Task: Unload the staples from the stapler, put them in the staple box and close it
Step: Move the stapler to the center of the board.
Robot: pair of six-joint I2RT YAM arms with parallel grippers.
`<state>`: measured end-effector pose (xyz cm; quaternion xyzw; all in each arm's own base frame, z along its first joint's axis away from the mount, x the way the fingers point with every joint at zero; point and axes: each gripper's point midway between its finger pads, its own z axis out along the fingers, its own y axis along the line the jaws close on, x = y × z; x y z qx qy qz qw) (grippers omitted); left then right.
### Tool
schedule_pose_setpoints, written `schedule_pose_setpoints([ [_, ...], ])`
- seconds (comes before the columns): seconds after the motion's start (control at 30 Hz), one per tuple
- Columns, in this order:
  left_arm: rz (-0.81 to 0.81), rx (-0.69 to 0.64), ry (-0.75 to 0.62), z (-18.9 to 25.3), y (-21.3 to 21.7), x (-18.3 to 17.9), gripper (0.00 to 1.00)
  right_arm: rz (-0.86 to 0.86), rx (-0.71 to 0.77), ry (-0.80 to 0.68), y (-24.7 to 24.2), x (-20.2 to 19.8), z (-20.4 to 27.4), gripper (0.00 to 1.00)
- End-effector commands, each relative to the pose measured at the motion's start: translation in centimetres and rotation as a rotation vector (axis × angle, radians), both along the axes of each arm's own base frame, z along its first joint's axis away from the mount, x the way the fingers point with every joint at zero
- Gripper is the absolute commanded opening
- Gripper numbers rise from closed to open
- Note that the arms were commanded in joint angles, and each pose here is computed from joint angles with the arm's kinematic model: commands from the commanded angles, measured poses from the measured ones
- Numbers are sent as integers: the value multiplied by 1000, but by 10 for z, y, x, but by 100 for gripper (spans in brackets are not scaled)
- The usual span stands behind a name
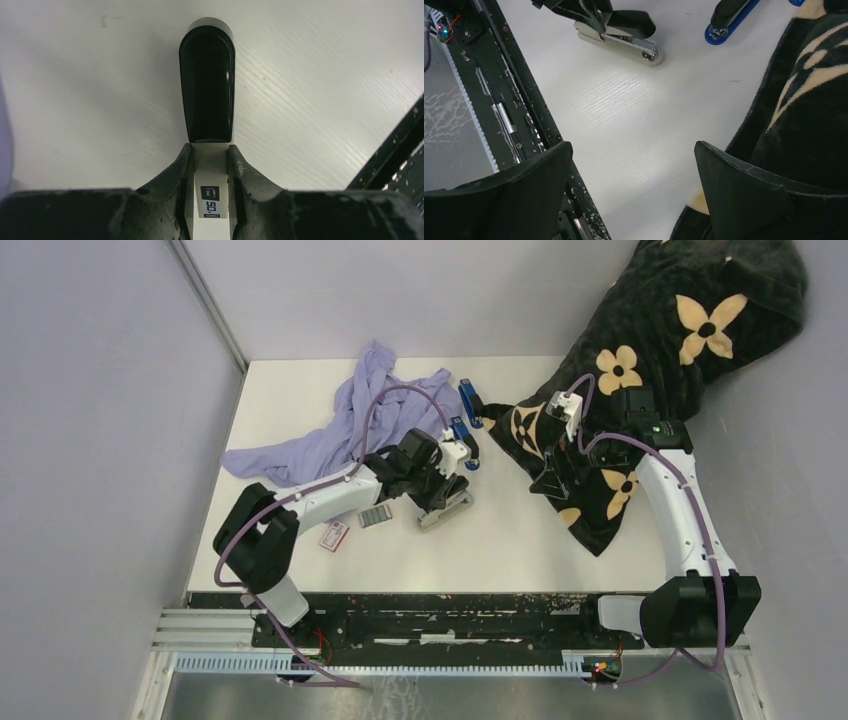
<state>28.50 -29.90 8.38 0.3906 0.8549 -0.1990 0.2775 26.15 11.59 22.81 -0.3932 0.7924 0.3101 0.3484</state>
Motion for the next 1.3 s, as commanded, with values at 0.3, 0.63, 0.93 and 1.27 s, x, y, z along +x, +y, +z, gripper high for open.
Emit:
schedule_pose_setpoints([
  [0.3, -420, -187, -339, 34, -64, -66, 3, 73, 18, -61, 6, -16, -11, 99],
  [0.63, -514, -112, -321, 3, -69, -80, 9, 52, 3, -77, 1, -22, -23, 99],
  [0.93, -432, -148, -348, 7, -72, -77, 64, 71, 24, -61, 4, -23, -20, 99],
  [1.27, -233, -336, -522, 84, -58, -64, 99, 178, 45, -92, 14, -34, -12, 99],
])
